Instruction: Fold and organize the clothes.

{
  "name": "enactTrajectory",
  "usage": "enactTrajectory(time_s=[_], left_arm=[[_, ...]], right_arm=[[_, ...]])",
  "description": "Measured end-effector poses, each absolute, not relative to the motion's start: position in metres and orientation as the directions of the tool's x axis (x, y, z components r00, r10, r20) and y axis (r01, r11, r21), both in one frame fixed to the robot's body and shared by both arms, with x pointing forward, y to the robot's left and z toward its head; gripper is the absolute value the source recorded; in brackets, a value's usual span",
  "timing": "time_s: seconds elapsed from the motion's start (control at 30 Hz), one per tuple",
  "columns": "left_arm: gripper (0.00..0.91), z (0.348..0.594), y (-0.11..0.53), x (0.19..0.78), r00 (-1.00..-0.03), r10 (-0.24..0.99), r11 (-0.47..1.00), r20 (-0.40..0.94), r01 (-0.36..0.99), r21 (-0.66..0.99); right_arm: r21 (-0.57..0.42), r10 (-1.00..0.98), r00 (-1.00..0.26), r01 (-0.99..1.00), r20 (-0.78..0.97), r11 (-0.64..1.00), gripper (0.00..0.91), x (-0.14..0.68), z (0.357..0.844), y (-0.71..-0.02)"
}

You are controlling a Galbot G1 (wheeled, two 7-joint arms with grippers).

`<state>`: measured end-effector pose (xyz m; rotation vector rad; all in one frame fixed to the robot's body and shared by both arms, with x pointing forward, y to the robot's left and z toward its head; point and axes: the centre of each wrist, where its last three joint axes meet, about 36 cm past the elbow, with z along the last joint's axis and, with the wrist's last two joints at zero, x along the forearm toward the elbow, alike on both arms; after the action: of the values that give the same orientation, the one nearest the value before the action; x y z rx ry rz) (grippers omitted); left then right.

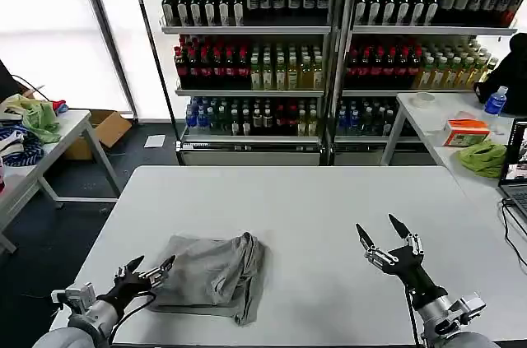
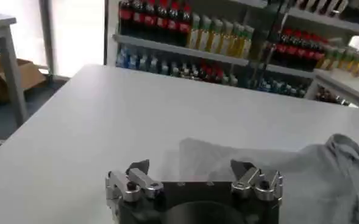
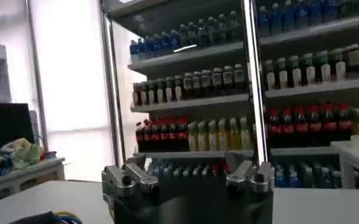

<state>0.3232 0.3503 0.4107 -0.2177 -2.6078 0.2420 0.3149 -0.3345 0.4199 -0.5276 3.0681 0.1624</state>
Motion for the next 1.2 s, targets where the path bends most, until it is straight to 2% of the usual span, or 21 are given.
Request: enactTrajectory(time_s=[0.33,0.43,0.47,0.5,0.53,0.57,0.6,0.63,0.7,1.2], left_arm=[[0.907,0.397,0.351,0.32,-0.844,0.208,0.967,0.494,0.1,-0.235],[0.806,0.394,0.348,0.319,-0.84,0.218,0.962,0.497,0.1,-0.253],[0.806,0.393,0.347,0.319,-0.838,0.223,0.96,0.498,0.101,-0.26],[0.655,0.393,0.346,0.319,-0.837,0.227,0.959,0.499,0.101,-0.267],[0.564,0.392,0.345,0.319,-0.835,0.231,0.957,0.499,0.101,-0.272],[0.423,0.391,0.344,0.32,-0.834,0.235,0.955,0.499,0.102,-0.28],[0.343,0.39,0.343,0.32,-0.833,0.239,0.953,0.499,0.101,-0.287],[0.171,0.39,0.343,0.32,-0.832,0.242,0.951,0.499,0.101,-0.293],[0.01,0.388,0.342,0.321,-0.829,0.251,0.946,0.5,0.101,-0.306],[0.01,0.387,0.336,0.324,-0.819,0.288,0.914,0.496,0.081,-0.398]], right_arm=[[0.103,-0.332,-0.942,-0.335,-0.043,0.937,0.907,0.314,0.419,-0.332],[0.102,-0.333,-0.942,-0.335,-0.043,0.937,0.907,0.314,0.42,-0.332],[0.103,-0.333,-0.942,-0.335,-0.043,0.937,0.907,0.314,0.42,-0.332],[0.102,-0.333,-0.942,-0.335,-0.042,0.937,0.907,0.314,0.42,-0.332],[0.102,-0.333,-0.942,-0.335,-0.042,0.937,0.907,0.314,0.42,-0.332],[0.102,-0.333,-0.942,-0.335,-0.042,0.936,0.907,0.314,0.42,-0.332],[0.103,-0.333,-0.942,-0.335,-0.042,0.937,0.907,0.314,0.42,-0.332],[0.103,-0.333,-0.942,-0.335,-0.043,0.936,0.907,0.313,0.42,-0.332],[0.103,-0.333,-0.942,-0.335,-0.043,0.936,0.907,0.313,0.42,-0.332],[0.101,-0.33,-0.943,-0.334,-0.047,0.937,0.907,0.316,0.42,-0.333]])
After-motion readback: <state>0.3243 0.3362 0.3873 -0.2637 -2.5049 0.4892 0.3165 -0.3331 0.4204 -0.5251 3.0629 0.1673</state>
